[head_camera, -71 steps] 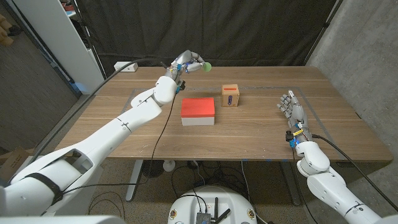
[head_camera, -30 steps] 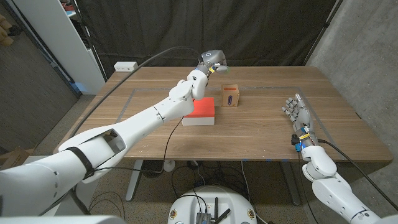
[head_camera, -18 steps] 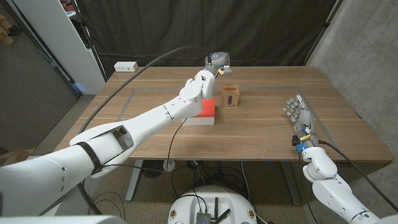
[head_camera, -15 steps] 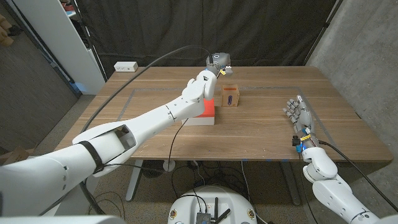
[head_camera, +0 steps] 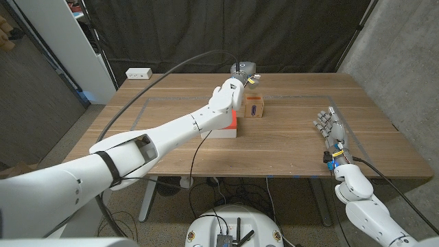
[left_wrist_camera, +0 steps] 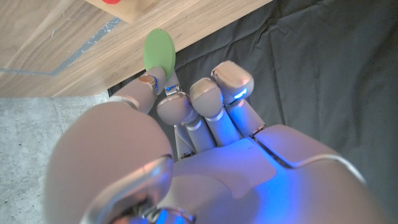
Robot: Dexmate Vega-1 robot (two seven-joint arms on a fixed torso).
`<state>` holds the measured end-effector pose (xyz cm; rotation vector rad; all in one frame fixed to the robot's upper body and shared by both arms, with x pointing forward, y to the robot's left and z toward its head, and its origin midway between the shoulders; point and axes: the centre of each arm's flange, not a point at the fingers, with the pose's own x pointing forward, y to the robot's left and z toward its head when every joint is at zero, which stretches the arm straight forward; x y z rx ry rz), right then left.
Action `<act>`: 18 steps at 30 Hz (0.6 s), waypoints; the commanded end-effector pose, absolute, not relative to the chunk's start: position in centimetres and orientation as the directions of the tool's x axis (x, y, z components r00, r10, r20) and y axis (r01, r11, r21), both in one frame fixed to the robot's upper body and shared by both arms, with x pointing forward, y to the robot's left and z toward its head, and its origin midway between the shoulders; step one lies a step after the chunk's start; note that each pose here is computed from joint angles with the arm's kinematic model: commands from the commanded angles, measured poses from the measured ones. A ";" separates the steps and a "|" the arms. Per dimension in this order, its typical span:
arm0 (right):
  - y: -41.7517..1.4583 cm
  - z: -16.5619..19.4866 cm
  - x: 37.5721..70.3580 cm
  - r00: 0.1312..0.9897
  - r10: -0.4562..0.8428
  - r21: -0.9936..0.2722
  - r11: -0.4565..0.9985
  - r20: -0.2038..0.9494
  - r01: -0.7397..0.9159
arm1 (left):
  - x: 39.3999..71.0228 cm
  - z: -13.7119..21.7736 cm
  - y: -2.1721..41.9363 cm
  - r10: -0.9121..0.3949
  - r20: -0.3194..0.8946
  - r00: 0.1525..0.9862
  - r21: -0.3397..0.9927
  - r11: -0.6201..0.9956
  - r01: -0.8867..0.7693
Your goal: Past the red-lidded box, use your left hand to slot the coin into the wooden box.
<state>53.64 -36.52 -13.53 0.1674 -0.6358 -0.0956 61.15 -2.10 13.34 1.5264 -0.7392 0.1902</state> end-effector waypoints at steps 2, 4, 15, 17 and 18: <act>-36.5 -14.1 53.5 0.808 -0.153 0.199 0.979 0.569 0.045 | 61.8 12.7 -2.4 -0.338 0.494 0.801 0.858 0.036 -0.513; -36.4 -14.2 53.5 0.807 -0.151 0.194 0.980 0.571 0.047 | 62.0 12.7 -2.3 -0.345 0.483 0.805 0.863 0.033 -0.504; -36.3 -14.3 53.2 0.809 -0.159 0.195 0.979 0.565 0.056 | 62.8 12.6 -1.7 -0.404 0.445 0.799 0.879 0.029 -0.475; -36.2 -14.3 53.1 0.809 -0.158 0.192 0.980 0.566 0.057 | 62.9 12.6 -1.7 -0.412 0.441 0.797 0.880 0.027 -0.474; -36.2 -14.3 53.1 0.810 -0.160 0.196 0.979 0.564 0.057 | 63.0 12.6 -1.6 -0.419 0.438 0.796 0.882 0.028 -0.471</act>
